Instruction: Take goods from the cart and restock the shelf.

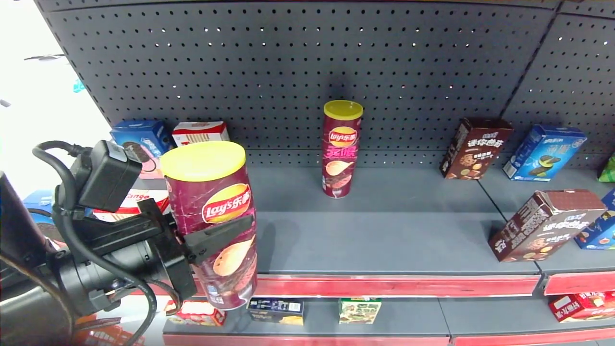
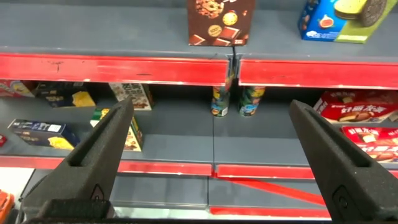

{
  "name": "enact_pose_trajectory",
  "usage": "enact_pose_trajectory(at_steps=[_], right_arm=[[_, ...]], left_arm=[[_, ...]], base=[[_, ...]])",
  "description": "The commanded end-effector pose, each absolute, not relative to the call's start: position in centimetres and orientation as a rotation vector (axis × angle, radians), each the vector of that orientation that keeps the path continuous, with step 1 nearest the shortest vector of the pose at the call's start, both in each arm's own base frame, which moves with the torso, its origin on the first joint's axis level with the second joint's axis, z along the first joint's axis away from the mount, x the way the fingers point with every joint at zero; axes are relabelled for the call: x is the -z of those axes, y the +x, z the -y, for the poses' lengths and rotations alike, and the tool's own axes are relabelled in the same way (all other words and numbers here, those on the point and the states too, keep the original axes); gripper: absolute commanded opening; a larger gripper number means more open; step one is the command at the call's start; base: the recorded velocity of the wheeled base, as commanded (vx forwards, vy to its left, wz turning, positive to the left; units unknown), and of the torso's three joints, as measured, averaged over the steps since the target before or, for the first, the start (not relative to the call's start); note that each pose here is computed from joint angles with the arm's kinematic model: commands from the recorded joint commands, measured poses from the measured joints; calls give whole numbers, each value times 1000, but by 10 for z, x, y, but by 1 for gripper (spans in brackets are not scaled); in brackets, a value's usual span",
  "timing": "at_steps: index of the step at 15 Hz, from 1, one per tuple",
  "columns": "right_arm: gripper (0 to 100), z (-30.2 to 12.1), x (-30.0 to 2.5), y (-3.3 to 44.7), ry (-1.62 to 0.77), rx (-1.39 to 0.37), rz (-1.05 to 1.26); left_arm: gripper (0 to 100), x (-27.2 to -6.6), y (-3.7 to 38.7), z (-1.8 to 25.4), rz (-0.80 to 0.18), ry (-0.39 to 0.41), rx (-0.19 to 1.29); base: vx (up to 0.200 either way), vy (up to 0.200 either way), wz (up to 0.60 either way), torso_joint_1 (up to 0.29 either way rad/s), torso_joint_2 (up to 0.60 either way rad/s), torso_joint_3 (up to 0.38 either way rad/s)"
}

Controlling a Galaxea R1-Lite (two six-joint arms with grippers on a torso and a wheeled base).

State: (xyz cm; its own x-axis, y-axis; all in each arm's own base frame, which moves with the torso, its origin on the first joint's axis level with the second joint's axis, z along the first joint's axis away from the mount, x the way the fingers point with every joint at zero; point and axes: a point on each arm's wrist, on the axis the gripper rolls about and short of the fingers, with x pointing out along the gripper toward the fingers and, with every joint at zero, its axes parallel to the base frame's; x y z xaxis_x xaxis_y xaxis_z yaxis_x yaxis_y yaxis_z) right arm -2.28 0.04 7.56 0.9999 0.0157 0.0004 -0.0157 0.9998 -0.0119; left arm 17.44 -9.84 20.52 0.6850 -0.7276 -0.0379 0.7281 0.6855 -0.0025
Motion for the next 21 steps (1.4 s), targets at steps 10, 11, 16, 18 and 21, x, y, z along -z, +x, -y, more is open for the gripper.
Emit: enact_pose_trajectory(at_steps=[10,11,16,18,21], right_arm=[[100,-1,-76,-23,-18,-23,2],[100,-1,-76,-23,-20,-25,2],[100,-4,-214,22,-13,-186,-28],[100,-7,-231,43,-62,-240,-74],[100,-26,-253,84,-80,-426,-131]], left_arm=[[0,-206,175,99,-31,14,824],[0,-207,174,99,-24,15,830],[0,-220,190,107,10,11,839],[0,-217,189,106,0,12,839],[0,-214,188,105,-10,11,838]], base=[[0,0,0,0,0,0],[0,0,0,0,0,0],[0,0,0,0,0,0],[0,0,0,0,0,0],[0,0,0,0,0,0]])
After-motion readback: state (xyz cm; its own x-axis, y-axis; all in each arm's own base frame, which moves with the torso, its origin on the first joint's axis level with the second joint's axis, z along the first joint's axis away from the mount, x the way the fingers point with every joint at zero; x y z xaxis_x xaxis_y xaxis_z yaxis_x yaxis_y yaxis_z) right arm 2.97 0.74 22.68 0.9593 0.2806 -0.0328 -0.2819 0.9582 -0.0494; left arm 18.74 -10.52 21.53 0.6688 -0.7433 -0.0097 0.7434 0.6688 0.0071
